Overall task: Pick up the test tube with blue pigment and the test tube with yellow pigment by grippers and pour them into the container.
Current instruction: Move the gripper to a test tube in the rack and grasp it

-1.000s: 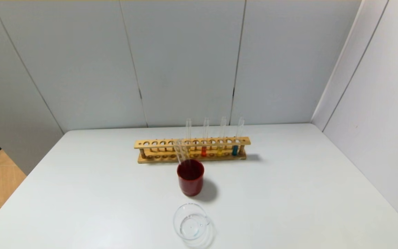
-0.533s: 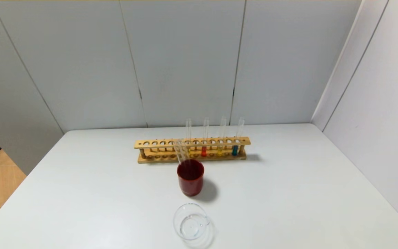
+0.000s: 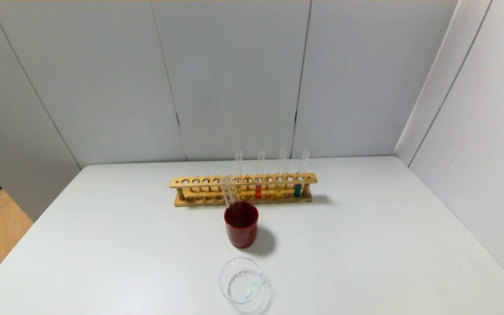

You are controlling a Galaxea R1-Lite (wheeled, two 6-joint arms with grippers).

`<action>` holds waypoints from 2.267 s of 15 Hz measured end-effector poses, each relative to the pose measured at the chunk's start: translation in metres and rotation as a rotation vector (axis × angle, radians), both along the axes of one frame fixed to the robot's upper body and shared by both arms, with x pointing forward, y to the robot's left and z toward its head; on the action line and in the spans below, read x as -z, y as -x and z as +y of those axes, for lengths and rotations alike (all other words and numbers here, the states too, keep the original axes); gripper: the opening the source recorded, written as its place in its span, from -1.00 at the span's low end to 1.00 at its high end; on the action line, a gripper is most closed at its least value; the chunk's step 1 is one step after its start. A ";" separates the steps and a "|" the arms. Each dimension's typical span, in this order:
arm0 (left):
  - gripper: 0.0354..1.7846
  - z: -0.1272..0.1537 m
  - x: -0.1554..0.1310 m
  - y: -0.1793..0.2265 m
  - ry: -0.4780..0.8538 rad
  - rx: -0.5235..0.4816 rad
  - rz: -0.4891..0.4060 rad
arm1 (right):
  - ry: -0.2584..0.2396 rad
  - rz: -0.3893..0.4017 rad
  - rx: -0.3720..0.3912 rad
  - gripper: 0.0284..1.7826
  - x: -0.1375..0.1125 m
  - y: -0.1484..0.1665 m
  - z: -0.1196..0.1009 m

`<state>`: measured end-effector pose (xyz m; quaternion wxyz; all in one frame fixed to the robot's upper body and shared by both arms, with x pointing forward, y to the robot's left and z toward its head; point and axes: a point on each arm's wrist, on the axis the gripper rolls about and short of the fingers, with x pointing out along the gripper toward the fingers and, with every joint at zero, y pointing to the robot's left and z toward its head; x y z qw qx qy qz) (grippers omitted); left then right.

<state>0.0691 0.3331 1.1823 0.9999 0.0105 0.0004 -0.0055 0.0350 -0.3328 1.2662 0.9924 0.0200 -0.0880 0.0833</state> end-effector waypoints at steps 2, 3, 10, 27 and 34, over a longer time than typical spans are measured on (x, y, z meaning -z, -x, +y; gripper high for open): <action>0.96 0.000 0.000 0.000 0.000 0.000 0.000 | 0.001 -0.041 -0.027 0.96 -0.031 0.006 0.000; 0.96 0.000 0.000 0.000 0.000 0.000 0.000 | 0.000 -0.051 -0.039 0.96 -0.045 0.006 0.000; 0.96 0.000 0.000 0.000 0.000 0.000 0.000 | -0.045 -0.007 -0.176 0.96 -0.133 -0.064 0.002; 0.96 0.000 0.000 0.000 0.000 0.000 0.000 | 0.006 0.337 -0.411 0.96 0.016 -0.407 0.058; 0.96 0.000 0.000 0.000 0.000 0.000 0.000 | 0.130 0.433 -0.491 0.96 0.080 -0.422 0.087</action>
